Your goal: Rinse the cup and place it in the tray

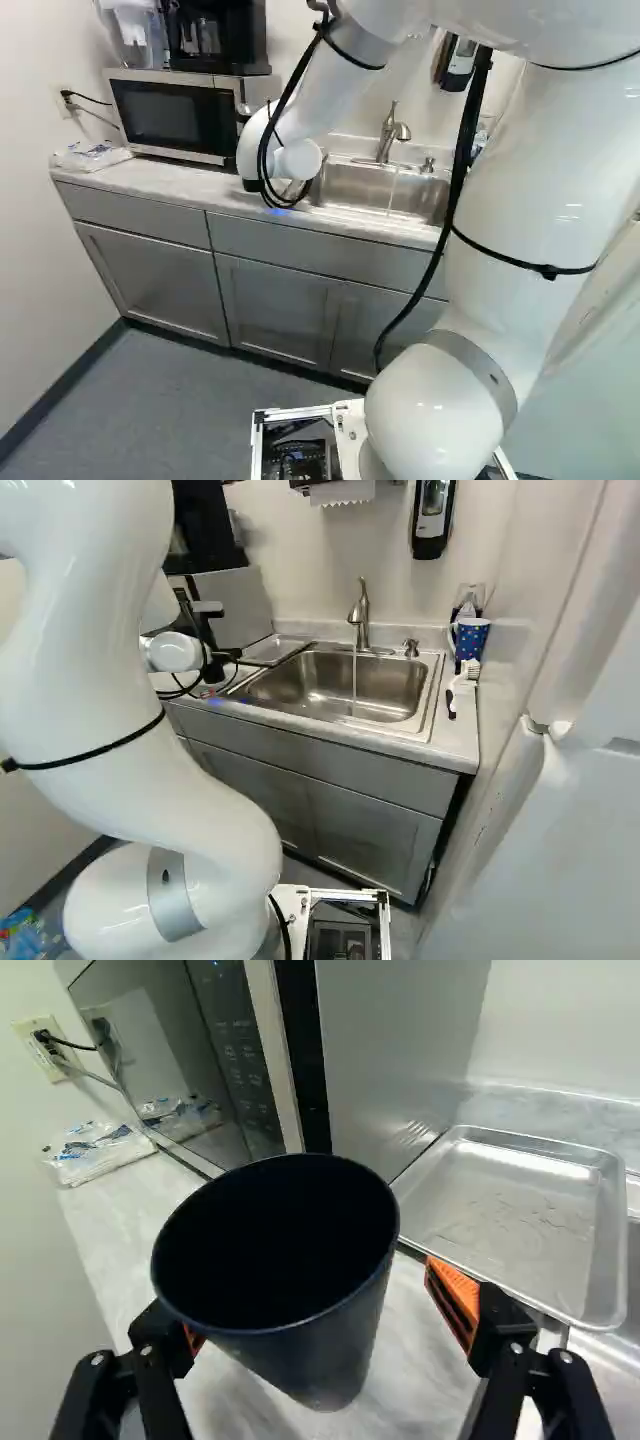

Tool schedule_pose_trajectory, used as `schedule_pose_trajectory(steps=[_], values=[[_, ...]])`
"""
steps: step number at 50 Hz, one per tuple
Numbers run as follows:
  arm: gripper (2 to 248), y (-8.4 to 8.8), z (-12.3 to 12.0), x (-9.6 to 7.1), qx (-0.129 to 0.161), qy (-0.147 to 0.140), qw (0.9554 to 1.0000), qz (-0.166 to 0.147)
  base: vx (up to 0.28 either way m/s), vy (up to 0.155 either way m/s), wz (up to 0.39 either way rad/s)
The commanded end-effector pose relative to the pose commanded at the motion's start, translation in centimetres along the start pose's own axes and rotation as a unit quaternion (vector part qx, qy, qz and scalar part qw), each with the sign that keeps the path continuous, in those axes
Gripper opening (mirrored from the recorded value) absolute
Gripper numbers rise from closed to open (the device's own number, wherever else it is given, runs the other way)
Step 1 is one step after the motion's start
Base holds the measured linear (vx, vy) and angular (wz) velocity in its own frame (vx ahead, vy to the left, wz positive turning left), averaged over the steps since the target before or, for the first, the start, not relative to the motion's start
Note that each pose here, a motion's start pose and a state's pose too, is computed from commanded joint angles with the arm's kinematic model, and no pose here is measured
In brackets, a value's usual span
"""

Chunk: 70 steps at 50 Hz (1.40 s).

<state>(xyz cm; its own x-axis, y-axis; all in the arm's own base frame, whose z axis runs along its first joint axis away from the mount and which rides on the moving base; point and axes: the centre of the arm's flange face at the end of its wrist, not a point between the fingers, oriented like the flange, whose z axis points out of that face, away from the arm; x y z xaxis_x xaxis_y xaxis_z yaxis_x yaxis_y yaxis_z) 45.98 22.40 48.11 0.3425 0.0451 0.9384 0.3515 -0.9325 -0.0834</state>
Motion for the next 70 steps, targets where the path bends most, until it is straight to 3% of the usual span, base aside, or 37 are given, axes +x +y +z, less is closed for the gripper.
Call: schedule_pose_trajectory(steps=[4, 5, 9, 10, 15, 16, 20, 21, 47, 70], values=[[247, 0.0, 0.0, 0.0, 0.000, 0.000, 1.0000, 0.000, 0.000, 0.000, 0.000], [218, 0.0, 0.0, 0.0, 0.000, 0.000, 1.0000, 0.000, 0.000, 0.000, 0.000], [218, 0.0, 0.0, 0.0, 0.000, 0.000, 1.0000, 0.000, 0.000, 0.000, 0.000], [180, 0.0, 0.0, 0.0, 0.000, 0.000, 1.0000, 0.000, 0.000, 0.000, 0.000], [180, 0.0, 0.0, 0.0, 0.000, 0.000, 1.0000, 0.000, 0.000, 0.000, 0.000], [142, 0.0, 0.0, 0.0, 0.000, 0.000, 1.0000, 0.000, 0.000, 0.000, 0.000], [142, 0.0, 0.0, 0.0, 0.000, 0.000, 1.0000, 0.000, 0.000, 0.000, 0.000], [124, 0.0, 0.0, 0.0, 0.000, 0.000, 1.0000, 0.000, 0.000, 0.000, 0.000], [124, 0.2, -0.2, 0.2, -0.001, 0.002, 1.0000, 0.001, 0.000, 0.000, 0.000], [124, 3.0, -1.3, 2.5, -0.027, 0.027, 0.9992, 0.012, 0.000, 0.000, 0.000]])
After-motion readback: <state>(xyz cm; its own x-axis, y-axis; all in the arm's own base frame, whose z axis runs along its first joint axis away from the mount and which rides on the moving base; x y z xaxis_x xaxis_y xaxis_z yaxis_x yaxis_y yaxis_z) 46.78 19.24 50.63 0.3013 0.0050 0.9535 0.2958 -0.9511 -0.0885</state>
